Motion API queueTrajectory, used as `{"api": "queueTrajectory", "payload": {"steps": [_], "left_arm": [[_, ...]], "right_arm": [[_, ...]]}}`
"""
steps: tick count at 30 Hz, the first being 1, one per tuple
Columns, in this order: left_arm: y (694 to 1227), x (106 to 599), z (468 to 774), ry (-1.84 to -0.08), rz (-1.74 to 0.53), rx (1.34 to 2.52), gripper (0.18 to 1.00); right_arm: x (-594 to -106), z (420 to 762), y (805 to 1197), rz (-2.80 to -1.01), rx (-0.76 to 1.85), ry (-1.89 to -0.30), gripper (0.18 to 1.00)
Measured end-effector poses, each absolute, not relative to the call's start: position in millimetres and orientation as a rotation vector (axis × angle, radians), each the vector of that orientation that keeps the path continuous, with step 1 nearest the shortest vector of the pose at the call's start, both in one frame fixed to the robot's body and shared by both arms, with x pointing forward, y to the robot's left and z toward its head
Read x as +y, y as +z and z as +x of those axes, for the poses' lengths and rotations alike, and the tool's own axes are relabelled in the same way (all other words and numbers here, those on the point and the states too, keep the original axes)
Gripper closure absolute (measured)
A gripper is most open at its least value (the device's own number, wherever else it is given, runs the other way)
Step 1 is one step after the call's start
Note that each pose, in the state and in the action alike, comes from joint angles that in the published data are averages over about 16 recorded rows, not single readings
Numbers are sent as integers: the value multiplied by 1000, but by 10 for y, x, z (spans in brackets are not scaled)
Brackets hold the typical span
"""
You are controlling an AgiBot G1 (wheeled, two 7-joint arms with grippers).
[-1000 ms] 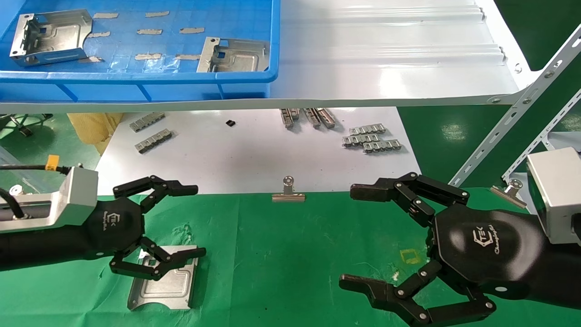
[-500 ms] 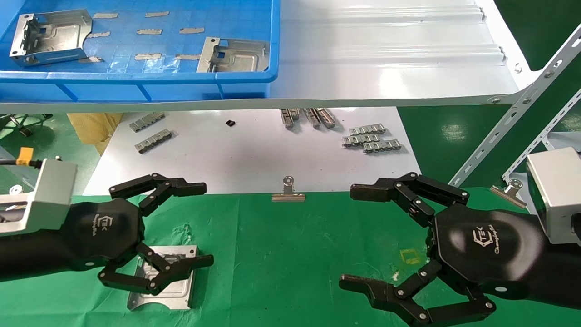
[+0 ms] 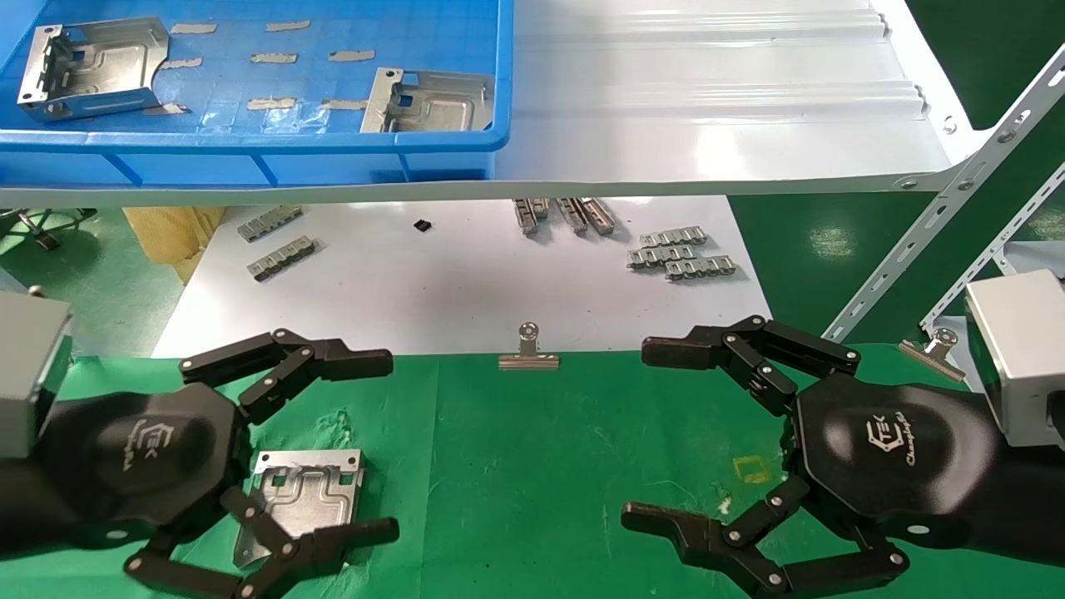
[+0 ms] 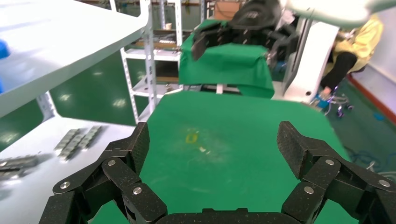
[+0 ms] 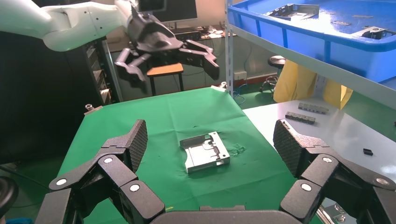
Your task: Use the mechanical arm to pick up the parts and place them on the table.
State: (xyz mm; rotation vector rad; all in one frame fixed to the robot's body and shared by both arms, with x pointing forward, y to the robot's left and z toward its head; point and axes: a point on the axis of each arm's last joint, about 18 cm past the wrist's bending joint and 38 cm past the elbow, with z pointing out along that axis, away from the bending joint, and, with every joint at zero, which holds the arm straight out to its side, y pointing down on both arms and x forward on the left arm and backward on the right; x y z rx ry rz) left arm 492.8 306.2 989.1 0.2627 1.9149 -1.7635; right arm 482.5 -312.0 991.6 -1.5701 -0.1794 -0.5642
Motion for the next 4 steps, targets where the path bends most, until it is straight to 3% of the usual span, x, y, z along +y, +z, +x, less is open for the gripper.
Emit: {"api": "queueTrajectory", "payload": {"steps": [4], "left_arm": [[9904,3037,4860,-1778,269,1918,183]], "right_arm": [[-3120,4825,9916,-1570,-179,-564,178]]}}
